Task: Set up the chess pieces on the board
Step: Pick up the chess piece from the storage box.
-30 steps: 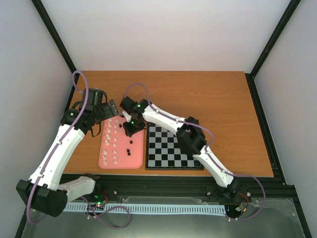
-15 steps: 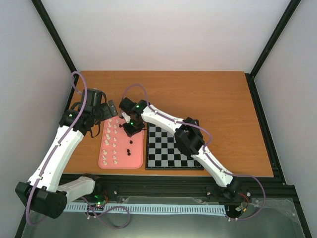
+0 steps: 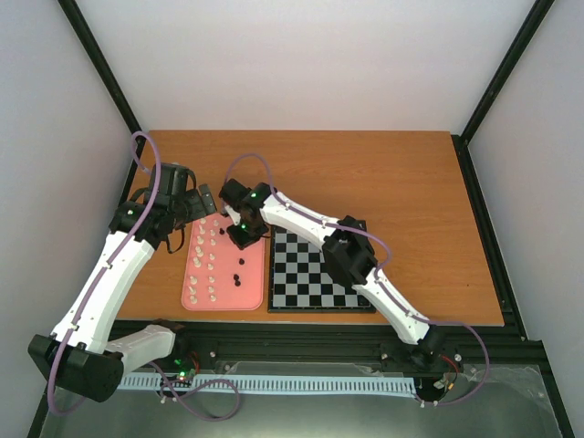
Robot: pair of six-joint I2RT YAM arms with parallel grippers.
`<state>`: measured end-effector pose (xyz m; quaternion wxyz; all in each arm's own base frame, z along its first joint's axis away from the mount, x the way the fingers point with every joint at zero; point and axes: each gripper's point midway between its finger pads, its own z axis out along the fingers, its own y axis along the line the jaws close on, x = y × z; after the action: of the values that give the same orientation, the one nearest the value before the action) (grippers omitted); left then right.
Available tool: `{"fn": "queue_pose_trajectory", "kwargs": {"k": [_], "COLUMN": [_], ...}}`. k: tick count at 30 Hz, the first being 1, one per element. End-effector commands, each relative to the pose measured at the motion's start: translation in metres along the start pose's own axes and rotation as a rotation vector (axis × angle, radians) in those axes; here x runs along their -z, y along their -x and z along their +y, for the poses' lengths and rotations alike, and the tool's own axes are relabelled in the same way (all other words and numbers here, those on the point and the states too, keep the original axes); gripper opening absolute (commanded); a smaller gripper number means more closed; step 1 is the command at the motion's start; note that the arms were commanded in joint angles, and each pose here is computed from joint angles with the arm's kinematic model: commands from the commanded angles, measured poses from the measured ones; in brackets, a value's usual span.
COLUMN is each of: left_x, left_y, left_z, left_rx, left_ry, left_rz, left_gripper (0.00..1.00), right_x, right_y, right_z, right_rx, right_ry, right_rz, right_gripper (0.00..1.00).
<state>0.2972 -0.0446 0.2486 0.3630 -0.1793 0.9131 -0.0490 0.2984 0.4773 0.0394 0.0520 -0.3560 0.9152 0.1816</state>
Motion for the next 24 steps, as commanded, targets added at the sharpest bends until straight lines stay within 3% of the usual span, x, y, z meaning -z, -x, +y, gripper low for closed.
{"fn": "queue_pose_trajectory", "kwargs": {"k": [1,6,12,17,24], "left_x": [0.003,0.004,0.001,-0.001,-0.008], "left_y": [0.004,0.007,0.006,0.005,-0.001], "left_z": [0.002,0.001,0.001,-0.002,-0.002], "left_rx": [0.004,0.003,-0.001,0.001,-0.008], "left_ry": [0.007,0.005,0.003,-0.005,-0.001], "left_rz": [-0.019,-0.026,-0.023,-0.016,0.006], "left_gripper": [1.0,1.0,1.0,1.0,1.0], "right_x": [0.051,0.106,0.143,0.146,0.152], "right_y": [0.016,0.012,-0.039,-0.109,-0.157], "right_z": [0.002,-0.013,-0.067,-0.119,-0.146], "right_rx": [0.019,-0.031,-0.161,-0.335,-0.402], "right_ry": [-0.048,-0.085,-0.167,-0.17,-0.23], "right_rz": [-0.103,-0.168,-0.151,-0.103,-0.071], "right_gripper": [0.03,0.03,0.03,0.03,0.03]}}
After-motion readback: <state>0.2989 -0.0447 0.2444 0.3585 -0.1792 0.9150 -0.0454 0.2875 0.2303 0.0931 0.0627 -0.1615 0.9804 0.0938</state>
